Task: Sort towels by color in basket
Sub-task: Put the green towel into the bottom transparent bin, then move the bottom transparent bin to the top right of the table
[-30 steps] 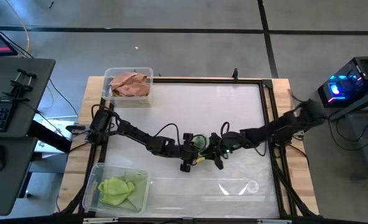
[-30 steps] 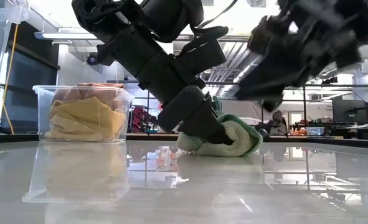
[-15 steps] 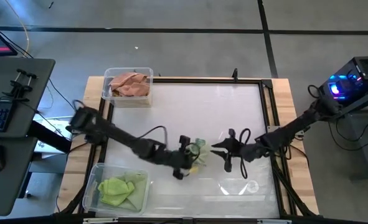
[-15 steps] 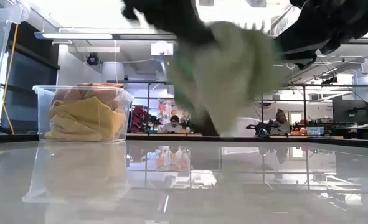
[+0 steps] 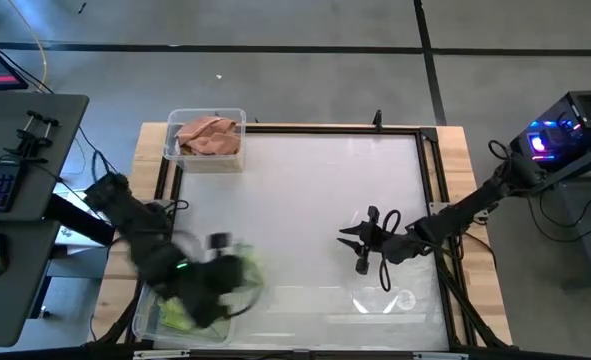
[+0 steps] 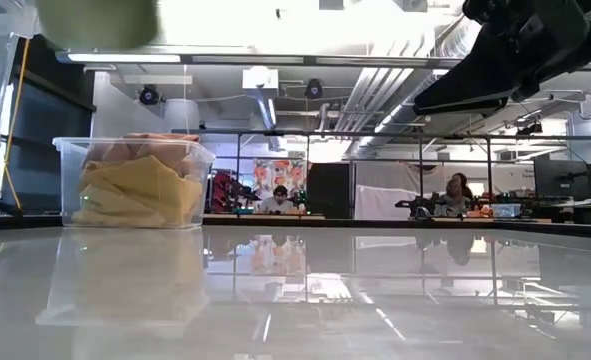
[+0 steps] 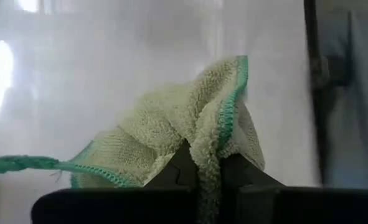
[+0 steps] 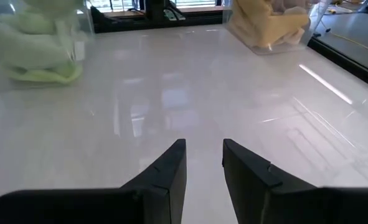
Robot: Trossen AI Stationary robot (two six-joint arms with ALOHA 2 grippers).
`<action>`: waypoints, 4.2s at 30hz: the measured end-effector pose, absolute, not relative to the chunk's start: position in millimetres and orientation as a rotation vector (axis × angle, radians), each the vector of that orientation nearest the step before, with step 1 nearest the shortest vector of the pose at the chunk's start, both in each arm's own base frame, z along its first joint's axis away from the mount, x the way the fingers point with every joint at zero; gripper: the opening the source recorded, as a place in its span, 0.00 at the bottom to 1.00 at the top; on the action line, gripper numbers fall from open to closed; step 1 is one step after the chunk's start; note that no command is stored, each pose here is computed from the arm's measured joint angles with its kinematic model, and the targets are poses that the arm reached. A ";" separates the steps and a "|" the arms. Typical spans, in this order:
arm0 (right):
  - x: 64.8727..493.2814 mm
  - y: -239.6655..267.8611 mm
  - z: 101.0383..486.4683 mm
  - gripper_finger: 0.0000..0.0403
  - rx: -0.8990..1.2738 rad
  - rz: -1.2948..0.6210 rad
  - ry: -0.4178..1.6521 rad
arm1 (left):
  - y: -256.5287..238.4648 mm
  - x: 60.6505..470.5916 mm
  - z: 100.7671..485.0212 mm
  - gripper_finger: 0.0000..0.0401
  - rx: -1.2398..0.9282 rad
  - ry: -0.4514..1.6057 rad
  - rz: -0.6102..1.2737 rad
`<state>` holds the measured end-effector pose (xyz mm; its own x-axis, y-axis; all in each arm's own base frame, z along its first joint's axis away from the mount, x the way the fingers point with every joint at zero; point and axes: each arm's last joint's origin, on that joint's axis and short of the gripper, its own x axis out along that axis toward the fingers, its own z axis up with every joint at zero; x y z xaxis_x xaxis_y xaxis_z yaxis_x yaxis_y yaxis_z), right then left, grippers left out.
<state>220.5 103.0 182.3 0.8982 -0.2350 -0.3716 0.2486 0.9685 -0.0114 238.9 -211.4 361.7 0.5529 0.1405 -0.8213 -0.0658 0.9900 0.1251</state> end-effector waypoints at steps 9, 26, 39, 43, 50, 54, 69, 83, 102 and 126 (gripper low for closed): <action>223.8 95.9 182.5 0.25 0.040 -0.285 0.377 | -263.6 157.1 356.4 0.01 -0.480 1.185 0.378; 229.3 87.5 185.3 0.25 0.033 -0.288 0.360 | -283.2 201.5 294.0 0.05 -0.220 1.301 0.509; 229.4 89.1 184.6 0.25 0.044 -0.235 0.376 | -232.7 238.9 279.6 0.39 -0.142 1.442 0.535; 229.4 89.1 184.6 0.25 0.044 -0.234 0.377 | -229.5 222.2 287.4 0.49 -0.246 1.426 0.564; 229.4 89.1 184.6 0.25 0.044 -0.234 0.377 | -234.7 181.2 307.9 0.56 -0.446 1.374 0.568; 229.4 89.1 184.6 0.25 0.044 -0.234 0.377 | -237.2 163.1 312.4 0.53 -0.502 1.338 0.590; 229.4 89.1 184.6 0.25 0.044 -0.234 0.377 | -240.2 171.2 229.2 0.26 -0.602 1.326 0.572; 229.4 89.0 184.6 0.25 0.046 -0.235 0.376 | -207.1 156.1 285.9 0.53 -0.899 1.348 0.458; 229.6 89.1 185.0 0.25 0.072 -0.239 0.370 | -211.4 190.9 243.9 0.37 -0.753 1.409 0.245; 397.0 129.2 235.5 0.25 -0.355 0.396 0.451 | -215.0 182.8 311.2 0.27 -0.272 0.978 0.202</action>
<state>397.0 129.2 235.5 0.8269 0.2882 -0.4830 -0.4419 0.8641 -0.2409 182.8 -215.0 311.2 0.5444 0.0462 -0.8376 -0.2893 0.9476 -0.1357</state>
